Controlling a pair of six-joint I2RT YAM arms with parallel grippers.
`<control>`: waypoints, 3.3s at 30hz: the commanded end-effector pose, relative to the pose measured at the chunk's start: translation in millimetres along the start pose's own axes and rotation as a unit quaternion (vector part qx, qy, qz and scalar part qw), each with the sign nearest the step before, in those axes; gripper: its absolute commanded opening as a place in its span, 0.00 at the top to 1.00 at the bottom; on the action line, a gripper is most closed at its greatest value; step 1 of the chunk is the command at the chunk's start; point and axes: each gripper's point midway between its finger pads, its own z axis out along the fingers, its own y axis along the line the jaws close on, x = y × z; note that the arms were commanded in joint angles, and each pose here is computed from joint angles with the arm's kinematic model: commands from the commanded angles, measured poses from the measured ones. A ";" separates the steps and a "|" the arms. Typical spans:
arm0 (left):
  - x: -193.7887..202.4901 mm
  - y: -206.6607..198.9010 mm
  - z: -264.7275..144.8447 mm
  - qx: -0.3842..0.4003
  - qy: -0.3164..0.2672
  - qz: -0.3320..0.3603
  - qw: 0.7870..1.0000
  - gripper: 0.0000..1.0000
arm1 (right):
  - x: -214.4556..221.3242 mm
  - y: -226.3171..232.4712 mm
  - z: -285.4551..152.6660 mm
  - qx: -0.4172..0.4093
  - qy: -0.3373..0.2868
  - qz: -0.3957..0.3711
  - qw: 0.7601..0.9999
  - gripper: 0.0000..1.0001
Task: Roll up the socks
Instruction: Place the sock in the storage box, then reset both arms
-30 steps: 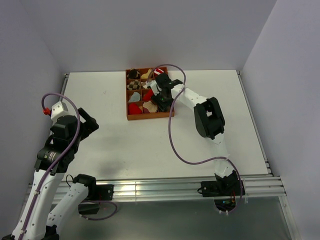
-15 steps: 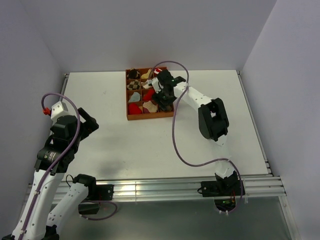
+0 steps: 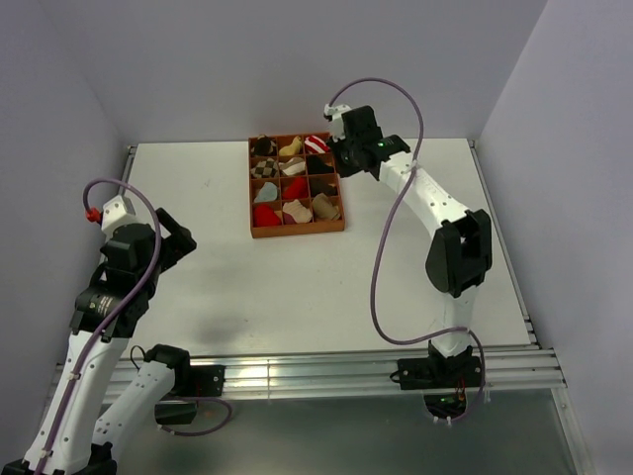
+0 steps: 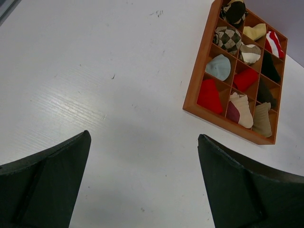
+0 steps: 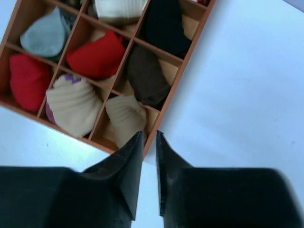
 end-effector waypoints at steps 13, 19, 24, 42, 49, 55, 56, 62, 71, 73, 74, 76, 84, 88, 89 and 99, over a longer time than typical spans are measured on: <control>-20.0 -0.1 -6.4 -0.003 -0.032 0.006 0.999 0.00 | 14.5 28.9 87.0 -0.064 -0.017 0.108 0.992 0.94; -17.1 3.8 -5.4 -0.010 -0.030 0.010 0.999 0.01 | 52.2 36.7 109.8 -0.075 0.029 0.118 0.990 0.95; -16.0 4.0 -5.3 -0.008 -0.030 0.012 0.999 0.00 | 78.8 37.3 109.7 -0.068 0.055 0.125 0.988 0.96; -11.7 5.4 -6.6 -0.005 -0.025 0.009 1.000 0.01 | 155.3 23.9 107.8 0.008 0.164 0.167 0.972 1.00; -10.3 4.0 -6.8 0.000 -0.023 0.004 1.000 0.00 | 181.9 11.5 108.4 0.054 0.212 0.201 0.955 1.00; -9.7 2.2 -6.3 0.003 -0.022 0.002 1.000 0.01 | 195.0 0.4 108.0 0.059 0.232 0.239 0.941 1.00; -11.0 1.5 -6.1 0.004 -0.024 0.001 1.000 0.01 | 192.0 1.9 108.5 0.054 0.227 0.238 0.943 1.00; -18.2 -4.7 -7.1 0.014 -0.033 0.000 0.999 0.01 | 147.7 3.6 97.5 0.024 0.164 0.232 0.958 0.83; -40.7 -13.8 -8.7 0.017 -0.061 0.002 0.998 0.01 | 71.1 -21.0 29.6 0.057 0.072 0.229 0.969 0.60; -50.5 -16.6 -9.7 0.016 -0.072 0.005 0.997 0.01 | 49.1 -33.7 -0.7 0.073 0.034 0.233 0.969 0.60; -54.2 -18.3 -10.0 0.016 -0.076 0.007 0.997 0.00 | 44.6 -44.3 -12.3 0.087 0.022 0.238 0.967 0.60; -66.8 -22.2 -13.1 0.015 -0.089 0.010 0.996 0.01 | 22.8 -57.2 -52.1 0.102 -0.022 0.246 0.964 0.59; -124.3 -32.3 -41.1 0.014 -0.159 0.017 0.987 0.01 | -19.4 -115.3 -221.3 0.174 -0.202 0.298 0.916 0.46; -153.5 -32.0 -59.9 0.007 -0.201 0.017 0.979 0.00 | -14.9 -134.0 -303.0 0.251 -0.292 0.292 0.875 0.34; -159.1 -29.0 -63.2 -0.002 -0.210 0.021 0.977 0.00 | -7.5 -134.1 -309.8 0.259 -0.299 0.288 0.872 0.28; -191.8 -21.8 -91.0 -0.025 -0.258 0.016 0.966 0.01 | 15.3 -106.9 -429.9 0.274 -0.447 0.240 0.817 0.14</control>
